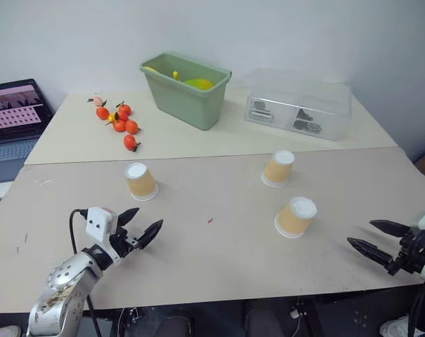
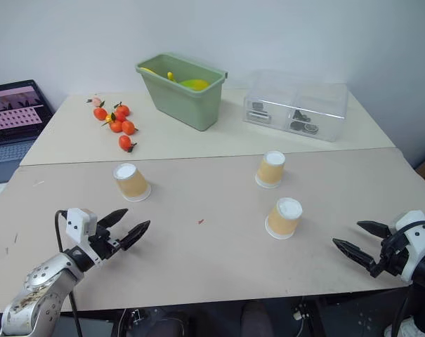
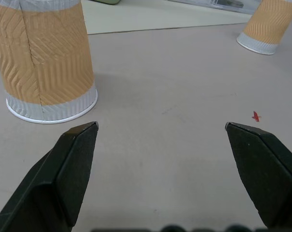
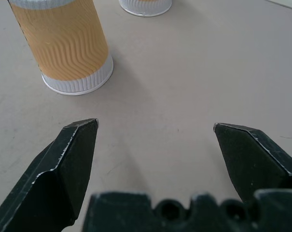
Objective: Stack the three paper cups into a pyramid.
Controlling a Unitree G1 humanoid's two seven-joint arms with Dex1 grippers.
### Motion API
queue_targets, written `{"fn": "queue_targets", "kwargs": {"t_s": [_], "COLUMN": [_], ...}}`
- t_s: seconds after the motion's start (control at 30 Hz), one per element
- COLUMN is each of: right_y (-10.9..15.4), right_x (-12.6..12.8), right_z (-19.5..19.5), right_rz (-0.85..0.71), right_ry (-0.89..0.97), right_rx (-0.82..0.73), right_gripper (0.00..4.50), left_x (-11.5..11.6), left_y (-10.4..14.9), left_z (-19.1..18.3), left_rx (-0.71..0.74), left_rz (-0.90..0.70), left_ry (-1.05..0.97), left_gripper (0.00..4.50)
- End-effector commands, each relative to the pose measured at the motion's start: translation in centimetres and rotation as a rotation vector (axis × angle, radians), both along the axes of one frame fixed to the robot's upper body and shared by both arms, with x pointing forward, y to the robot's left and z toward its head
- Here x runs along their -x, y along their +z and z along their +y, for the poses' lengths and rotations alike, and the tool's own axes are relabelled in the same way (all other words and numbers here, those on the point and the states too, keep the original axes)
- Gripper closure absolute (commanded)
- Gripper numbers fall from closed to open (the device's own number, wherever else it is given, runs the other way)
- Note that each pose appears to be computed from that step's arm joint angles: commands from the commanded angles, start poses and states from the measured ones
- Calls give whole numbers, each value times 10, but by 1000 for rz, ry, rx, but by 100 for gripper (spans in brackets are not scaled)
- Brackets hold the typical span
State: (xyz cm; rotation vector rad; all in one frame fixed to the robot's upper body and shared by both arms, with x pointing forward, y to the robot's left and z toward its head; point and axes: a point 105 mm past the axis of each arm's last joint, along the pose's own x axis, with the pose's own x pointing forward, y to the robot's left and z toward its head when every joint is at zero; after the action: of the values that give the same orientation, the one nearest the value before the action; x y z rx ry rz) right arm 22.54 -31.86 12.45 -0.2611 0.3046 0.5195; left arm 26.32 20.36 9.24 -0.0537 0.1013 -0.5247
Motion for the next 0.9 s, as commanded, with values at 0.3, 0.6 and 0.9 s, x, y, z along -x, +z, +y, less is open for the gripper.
{"fn": "queue_targets", "kwargs": {"t_s": [0.3,0.6,0.9], "right_y": [14,17,14], "right_x": [20,-1,-20], "right_z": [62,77,96], "right_rz": [-52,-117,-148], "right_ry": [80,89,126], "right_rx": [-86,-142,-203], "right_gripper": [2,2,2], "left_x": [-48,-62,-71], "left_y": [62,78,73], "left_z": [-64,-89,-85], "left_rx": [-141,-161,-173], "left_rz": [-233,-272,-253], "left_ry": [-270,-297,-241], "left_gripper": [0,0,0]}}
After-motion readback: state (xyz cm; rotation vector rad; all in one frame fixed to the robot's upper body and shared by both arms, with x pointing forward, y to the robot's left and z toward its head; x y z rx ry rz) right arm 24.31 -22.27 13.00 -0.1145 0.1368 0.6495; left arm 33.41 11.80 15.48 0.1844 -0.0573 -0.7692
